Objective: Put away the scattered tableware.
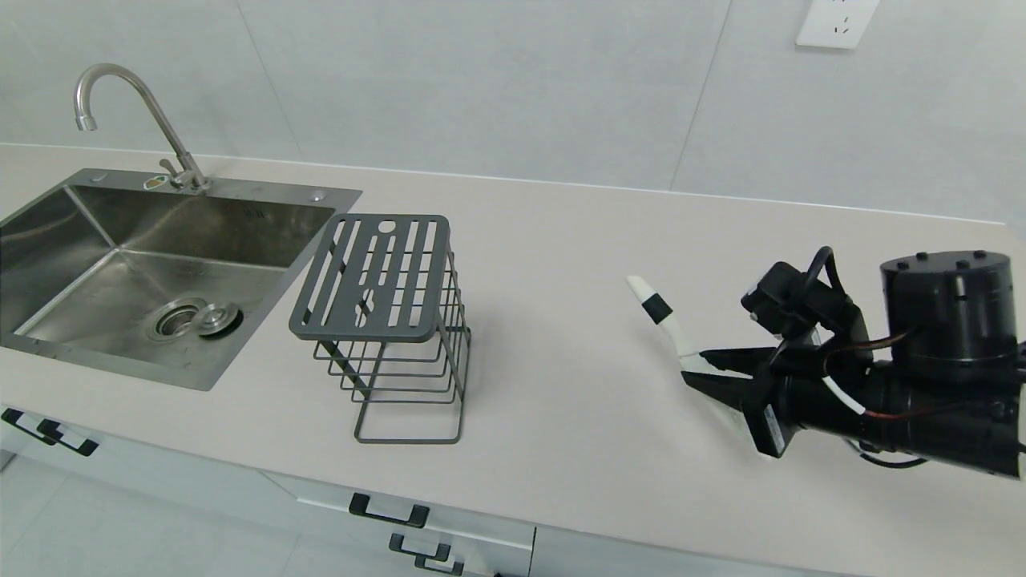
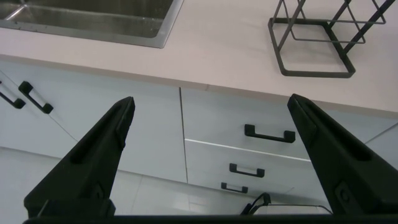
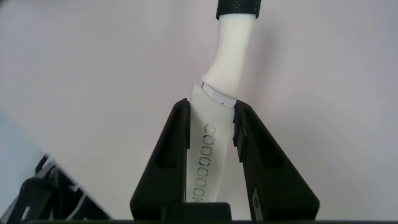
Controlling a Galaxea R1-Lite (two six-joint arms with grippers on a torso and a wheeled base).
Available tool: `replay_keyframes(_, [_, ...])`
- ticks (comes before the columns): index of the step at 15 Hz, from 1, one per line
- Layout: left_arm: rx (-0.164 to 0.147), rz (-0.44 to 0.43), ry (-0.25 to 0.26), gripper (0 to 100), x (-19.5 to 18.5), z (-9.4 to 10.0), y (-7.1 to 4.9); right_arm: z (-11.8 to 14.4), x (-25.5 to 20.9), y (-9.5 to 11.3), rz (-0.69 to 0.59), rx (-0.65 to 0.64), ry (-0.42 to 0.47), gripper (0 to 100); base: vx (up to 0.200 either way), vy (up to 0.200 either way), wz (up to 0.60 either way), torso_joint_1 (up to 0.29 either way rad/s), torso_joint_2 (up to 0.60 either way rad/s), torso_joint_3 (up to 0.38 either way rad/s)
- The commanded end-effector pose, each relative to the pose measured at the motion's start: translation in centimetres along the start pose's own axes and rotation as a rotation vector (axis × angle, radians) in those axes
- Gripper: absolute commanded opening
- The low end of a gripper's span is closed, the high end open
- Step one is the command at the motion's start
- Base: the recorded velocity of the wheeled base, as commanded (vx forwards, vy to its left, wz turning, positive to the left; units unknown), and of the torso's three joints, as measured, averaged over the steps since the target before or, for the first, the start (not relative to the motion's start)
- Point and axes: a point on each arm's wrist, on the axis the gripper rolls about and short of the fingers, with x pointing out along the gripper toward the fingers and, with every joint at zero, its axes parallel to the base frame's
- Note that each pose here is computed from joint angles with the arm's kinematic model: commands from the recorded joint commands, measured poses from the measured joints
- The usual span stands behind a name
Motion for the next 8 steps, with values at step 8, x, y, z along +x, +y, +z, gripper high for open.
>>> replay_keyframes(8, [0.036,-0.051,-0.003,100,0.0,0.0,-0.1,0.3,0.3,-1.3,-0.026,-0.248,-0.105,0,0.000,0.000,0.00,0.000,0.00,0.000])
